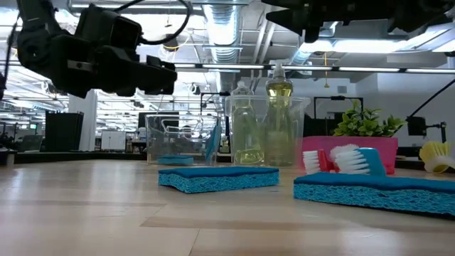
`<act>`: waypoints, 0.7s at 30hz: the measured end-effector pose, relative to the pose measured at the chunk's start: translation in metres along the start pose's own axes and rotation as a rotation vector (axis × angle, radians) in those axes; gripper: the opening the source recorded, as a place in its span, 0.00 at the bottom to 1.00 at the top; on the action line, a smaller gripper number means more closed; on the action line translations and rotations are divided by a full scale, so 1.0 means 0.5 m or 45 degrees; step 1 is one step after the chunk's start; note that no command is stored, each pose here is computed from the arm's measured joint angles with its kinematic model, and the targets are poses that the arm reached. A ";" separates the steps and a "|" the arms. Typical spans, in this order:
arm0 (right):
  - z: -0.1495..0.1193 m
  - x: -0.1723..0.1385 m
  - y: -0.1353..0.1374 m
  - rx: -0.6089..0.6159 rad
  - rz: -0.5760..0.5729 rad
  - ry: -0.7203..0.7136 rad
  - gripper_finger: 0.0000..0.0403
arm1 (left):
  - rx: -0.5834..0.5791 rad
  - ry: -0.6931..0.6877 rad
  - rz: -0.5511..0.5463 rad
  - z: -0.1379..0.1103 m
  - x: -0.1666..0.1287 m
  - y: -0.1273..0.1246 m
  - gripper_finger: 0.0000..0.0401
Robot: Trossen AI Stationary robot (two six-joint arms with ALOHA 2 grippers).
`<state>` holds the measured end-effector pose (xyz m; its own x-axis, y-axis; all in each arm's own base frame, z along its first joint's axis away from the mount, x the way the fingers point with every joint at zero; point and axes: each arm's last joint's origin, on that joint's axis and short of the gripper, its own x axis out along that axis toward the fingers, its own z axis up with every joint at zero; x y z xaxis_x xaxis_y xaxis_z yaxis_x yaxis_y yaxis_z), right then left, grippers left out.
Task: Pick & Place Kitchen Sink Supplies
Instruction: Put the blue sponge into the left transparent bin
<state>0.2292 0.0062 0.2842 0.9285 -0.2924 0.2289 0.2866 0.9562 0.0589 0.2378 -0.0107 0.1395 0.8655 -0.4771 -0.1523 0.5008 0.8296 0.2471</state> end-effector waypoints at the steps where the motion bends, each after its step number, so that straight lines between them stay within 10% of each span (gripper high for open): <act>1: 0.000 0.000 0.001 0.018 0.002 0.000 0.64 | 0.015 0.013 0.012 0.001 0.012 -0.005 0.34; 21: -0.003 -0.020 0.051 0.063 0.147 0.037 0.64 | 0.004 0.117 -0.155 -0.032 0.151 -0.074 0.41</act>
<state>0.2273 0.0333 0.2821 0.9613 -0.1801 0.2084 0.1664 0.9827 0.0818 0.2845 -0.0727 0.1037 0.7943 -0.5451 -0.2684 0.6018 0.7664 0.2244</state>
